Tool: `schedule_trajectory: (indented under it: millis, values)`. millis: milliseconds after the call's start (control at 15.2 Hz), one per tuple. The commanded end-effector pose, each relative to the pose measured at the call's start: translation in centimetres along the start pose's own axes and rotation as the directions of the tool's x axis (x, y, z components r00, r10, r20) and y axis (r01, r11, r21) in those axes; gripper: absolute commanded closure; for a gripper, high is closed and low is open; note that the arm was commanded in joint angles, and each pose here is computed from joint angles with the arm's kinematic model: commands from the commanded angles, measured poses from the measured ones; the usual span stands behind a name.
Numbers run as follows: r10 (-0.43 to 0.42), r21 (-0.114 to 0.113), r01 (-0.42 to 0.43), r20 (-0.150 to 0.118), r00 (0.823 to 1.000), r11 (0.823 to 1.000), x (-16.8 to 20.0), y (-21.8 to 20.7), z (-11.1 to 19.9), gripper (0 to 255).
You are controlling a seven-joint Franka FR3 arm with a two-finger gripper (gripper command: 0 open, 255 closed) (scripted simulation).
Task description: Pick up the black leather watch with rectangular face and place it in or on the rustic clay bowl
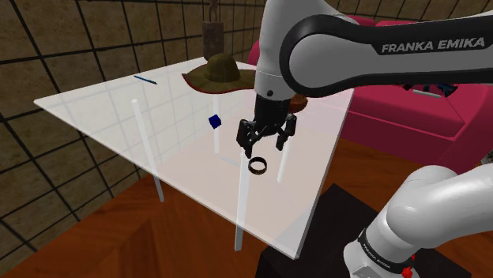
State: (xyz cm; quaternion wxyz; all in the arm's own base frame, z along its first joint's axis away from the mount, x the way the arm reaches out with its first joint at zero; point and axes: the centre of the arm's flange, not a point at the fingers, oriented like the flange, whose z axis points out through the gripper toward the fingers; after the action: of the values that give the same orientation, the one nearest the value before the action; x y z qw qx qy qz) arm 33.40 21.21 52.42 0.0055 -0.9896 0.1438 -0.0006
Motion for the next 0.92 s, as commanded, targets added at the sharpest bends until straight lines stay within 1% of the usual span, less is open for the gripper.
schedule_trajectory:
  millis: [0,462,858]
  values:
    - [0.031,-0.007,-0.031,0.0,1.0,1.0,-0.2,-1.5,0.7,0]
    - [0.031,-0.007,-0.031,0.0,1.0,1.0,-0.2,-1.5,4.7,0]
    - [0.031,-0.007,-0.031,0.0,1.0,1.0,-0.2,-1.5,4.7,0]
